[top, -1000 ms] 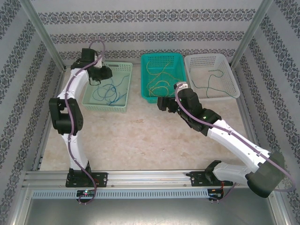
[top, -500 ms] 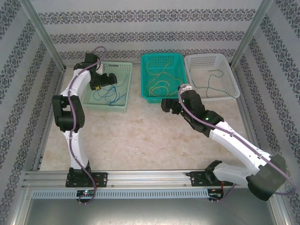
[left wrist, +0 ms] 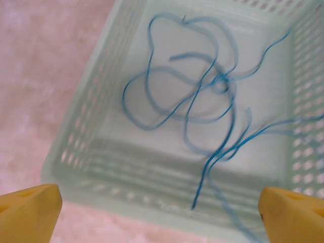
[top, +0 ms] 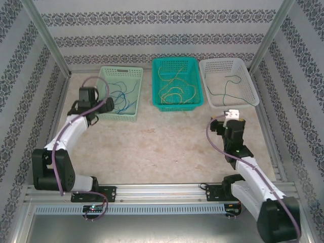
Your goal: Untangle the cables
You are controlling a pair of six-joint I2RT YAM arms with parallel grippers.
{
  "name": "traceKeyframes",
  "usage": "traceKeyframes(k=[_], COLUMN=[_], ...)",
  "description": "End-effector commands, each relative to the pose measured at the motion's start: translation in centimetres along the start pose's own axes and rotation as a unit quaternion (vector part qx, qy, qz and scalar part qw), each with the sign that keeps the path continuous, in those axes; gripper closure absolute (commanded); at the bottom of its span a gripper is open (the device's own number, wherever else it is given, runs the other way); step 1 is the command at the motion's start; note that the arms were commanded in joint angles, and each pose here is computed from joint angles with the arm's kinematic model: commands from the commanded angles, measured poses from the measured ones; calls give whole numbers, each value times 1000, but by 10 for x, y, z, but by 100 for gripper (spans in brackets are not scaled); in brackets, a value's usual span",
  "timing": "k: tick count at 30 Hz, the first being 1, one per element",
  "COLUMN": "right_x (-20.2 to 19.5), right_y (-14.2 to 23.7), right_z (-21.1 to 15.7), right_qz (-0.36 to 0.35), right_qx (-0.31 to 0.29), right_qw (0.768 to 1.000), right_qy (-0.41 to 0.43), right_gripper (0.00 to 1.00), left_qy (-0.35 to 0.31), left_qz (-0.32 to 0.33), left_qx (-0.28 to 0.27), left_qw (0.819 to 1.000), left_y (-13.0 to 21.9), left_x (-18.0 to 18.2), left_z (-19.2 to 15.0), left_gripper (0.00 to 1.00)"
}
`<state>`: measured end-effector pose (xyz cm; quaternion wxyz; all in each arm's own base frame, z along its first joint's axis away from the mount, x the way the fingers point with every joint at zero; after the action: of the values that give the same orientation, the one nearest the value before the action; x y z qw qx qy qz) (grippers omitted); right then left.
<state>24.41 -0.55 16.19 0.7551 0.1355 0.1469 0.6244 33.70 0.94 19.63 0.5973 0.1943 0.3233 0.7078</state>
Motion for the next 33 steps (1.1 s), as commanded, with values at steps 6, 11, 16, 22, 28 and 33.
traceKeyframes(k=[6, 11, 16, 22, 28, 33], right_x=[10, 26, 26, 30, 27, 27], right_y=[-41, -80, -86, -86, -89, -89], right_z=[13, -5, 0, 1, 2, 2], right_qz=[56, 66, 62, 69, 76, 77], right_qx=[-88, -44, -62, -51, -44, -43], right_qw=[994, 997, 996, 996, 996, 996], right_qy=[-31, 9, 1, 13, 3, 3], right_gripper=[2, 2, 2, 2, 2, 2], left_qy=[-57, -71, -109, -155, -102, -95], left_qz=[26, 14, 23, 1, -21, -21], left_qx=[-155, -176, -183, -171, -204, -171], left_qw=[986, 982, 977, 973, 973, 980], left_y=[3, -6, -13, -38, -56, -57], left_x=[-7, -11, -10, -17, 5, 8], left_z=[-10, -31, -43, -52, -65, -65], left_gripper=[0, 0, 0, 0, 1, 1])
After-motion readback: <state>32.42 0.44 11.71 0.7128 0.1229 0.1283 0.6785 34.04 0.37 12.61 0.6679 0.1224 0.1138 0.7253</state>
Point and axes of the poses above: each hand's point on the last joint's axis, 136 mm out from that joint toward the fingers, its own y axis back along the fingers, its own x axis along the line the jaws close on, z = x × y, the point moved 7 cm from there along y, back along the fingers
